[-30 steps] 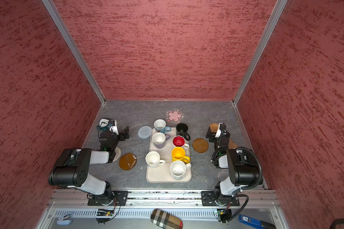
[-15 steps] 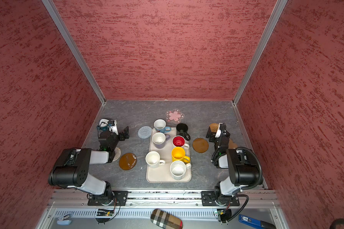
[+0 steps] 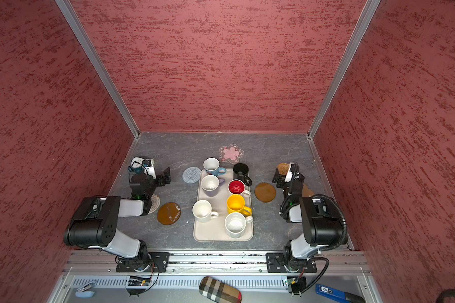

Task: Place cups on coasters
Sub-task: Move the coaster to the top-center of the table.

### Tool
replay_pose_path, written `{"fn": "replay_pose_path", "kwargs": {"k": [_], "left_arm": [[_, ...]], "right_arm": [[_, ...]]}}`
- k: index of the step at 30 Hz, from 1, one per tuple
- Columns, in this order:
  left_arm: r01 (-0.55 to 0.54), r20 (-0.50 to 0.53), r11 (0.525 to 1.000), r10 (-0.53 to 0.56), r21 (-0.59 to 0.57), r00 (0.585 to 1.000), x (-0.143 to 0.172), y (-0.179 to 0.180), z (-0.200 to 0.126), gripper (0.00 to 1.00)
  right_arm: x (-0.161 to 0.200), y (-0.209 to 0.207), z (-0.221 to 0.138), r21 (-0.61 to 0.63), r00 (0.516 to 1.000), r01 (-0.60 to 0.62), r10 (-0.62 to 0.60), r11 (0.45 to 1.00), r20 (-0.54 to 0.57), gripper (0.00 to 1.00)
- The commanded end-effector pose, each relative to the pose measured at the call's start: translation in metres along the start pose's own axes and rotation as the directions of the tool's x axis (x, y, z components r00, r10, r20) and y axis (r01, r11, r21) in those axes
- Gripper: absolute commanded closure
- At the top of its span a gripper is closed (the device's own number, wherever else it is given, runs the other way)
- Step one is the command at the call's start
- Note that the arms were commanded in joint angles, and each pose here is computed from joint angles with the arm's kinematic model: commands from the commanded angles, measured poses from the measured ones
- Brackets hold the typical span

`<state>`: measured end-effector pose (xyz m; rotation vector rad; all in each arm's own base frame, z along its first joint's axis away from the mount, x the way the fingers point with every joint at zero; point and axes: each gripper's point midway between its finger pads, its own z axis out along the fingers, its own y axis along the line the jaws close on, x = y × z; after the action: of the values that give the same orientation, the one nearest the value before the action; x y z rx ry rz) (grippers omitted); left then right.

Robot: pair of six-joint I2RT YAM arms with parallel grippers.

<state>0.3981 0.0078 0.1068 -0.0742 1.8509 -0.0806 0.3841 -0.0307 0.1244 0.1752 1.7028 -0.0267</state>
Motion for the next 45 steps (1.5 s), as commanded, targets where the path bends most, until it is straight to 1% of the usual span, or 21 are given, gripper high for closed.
{"fn": "replay_pose_path", "kwargs": {"k": [1,4,5,8,11,13,18,19,21,24,27,29,32,33,35,37,41,45], "left_arm": [[0.015,0.017,1.0,-0.015,0.018,1.0,-0.007,0.0,0.001,0.0],[0.045,0.02,0.999,-0.045,-0.023,0.999,-0.014,0.009,-0.001,0.01],[0.05,0.002,0.998,-0.05,-0.023,0.999,-0.016,0.009,-0.001,0.01],[0.05,-0.024,0.998,-0.051,-0.025,0.998,-0.029,0.008,-0.001,0.01],[0.047,-0.037,0.998,-0.048,-0.03,0.998,-0.046,0.007,-0.006,0.01],[0.051,-0.051,0.998,-0.053,-0.033,0.997,-0.057,0.006,-0.011,0.01],[0.095,-0.045,0.995,-0.095,-0.011,0.994,-0.095,-0.005,-0.031,0.01],[0.094,-0.05,0.995,-0.095,-0.012,0.994,-0.101,-0.01,-0.035,0.01],[0.079,-0.072,0.997,-0.079,0.001,0.994,-0.112,-0.021,-0.045,0.0],[0.012,-0.101,0.998,-0.006,0.065,0.995,-0.124,-0.049,-0.064,0.0],[-0.021,-0.138,0.995,0.035,0.102,0.99,-0.129,-0.067,-0.079,0.0],[0.01,-0.195,0.996,0.007,0.084,0.981,-0.127,-0.068,-0.083,0.0],[0.104,-0.312,0.99,-0.07,0.093,0.947,-0.117,-0.076,-0.092,0.0],[0.122,-0.351,0.987,-0.079,0.102,0.933,-0.112,-0.082,-0.096,0.04],[0.146,-0.428,0.984,-0.091,0.098,0.899,-0.102,-0.089,-0.104,0.07],[0.164,-0.511,0.983,-0.098,0.084,0.854,-0.091,-0.095,-0.112,0.08],[0.163,-0.599,0.984,-0.085,0.077,0.797,-0.076,-0.106,-0.125,0.11],[0.164,-0.671,0.985,-0.085,0.055,0.737,-0.051,-0.11,-0.127,0.18]], "right_arm": [[-0.009,0.0,0.003,0.003,1.0,0.008,-0.008,1.0,0.026,0.01],[-0.011,-0.006,-0.002,0.034,0.999,-0.007,0.005,0.999,0.045,0.01],[-0.015,-0.008,-0.005,0.04,0.998,-0.011,0.009,0.999,0.069,0.01],[-0.023,-0.008,-0.015,0.044,0.995,-0.016,0.012,0.999,0.101,0.01],[-0.036,-0.017,-0.021,0.096,0.992,-0.043,0.031,0.994,0.12,0.01],[-0.041,-0.019,-0.024,0.109,0.992,-0.048,0.035,0.993,0.122,0.01],[-0.051,-0.029,-0.025,0.175,0.992,-0.106,0.093,0.979,0.081,0.01],[-0.057,-0.028,-0.025,0.171,0.99,-0.125,0.112,0.977,0.08,0.01],[-0.07,-0.019,-0.024,0.131,0.989,-0.143,0.135,0.981,0.064,0.01],[-0.09,-0.016,-0.024,0.137,0.982,-0.188,0.184,0.973,0.039,0.01],[-0.099,-0.008,-0.019,0.133,0.97,-0.225,0.235,0.965,-0.065,0.01],[-0.099,-0.001,-0.021,0.125,0.956,-0.247,0.263,0.961,-0.134,0.01],[-0.1,0.008,-0.034,0.102,0.935,-0.282,0.297,0.954,-0.192,0.01],[-0.1,0.009,-0.04,0.1,0.928,-0.298,0.313,0.949,-0.205,0.01],[-0.097,0.016,-0.05,0.083,0.911,-0.324,0.334,0.942,-0.24,0.04],[-0.096,0.02,-0.059,0.08,0.894,-0.338,0.346,0.938,-0.283,0.06],[-0.098,0.031,-0.075,0.049,0.876,-0.33,0.325,0.943,-0.356,0.06],[-0.094,0.041,-0.092,-0.002,0.862,-0.334,0.304,0.943,-0.406,0.07]]}}
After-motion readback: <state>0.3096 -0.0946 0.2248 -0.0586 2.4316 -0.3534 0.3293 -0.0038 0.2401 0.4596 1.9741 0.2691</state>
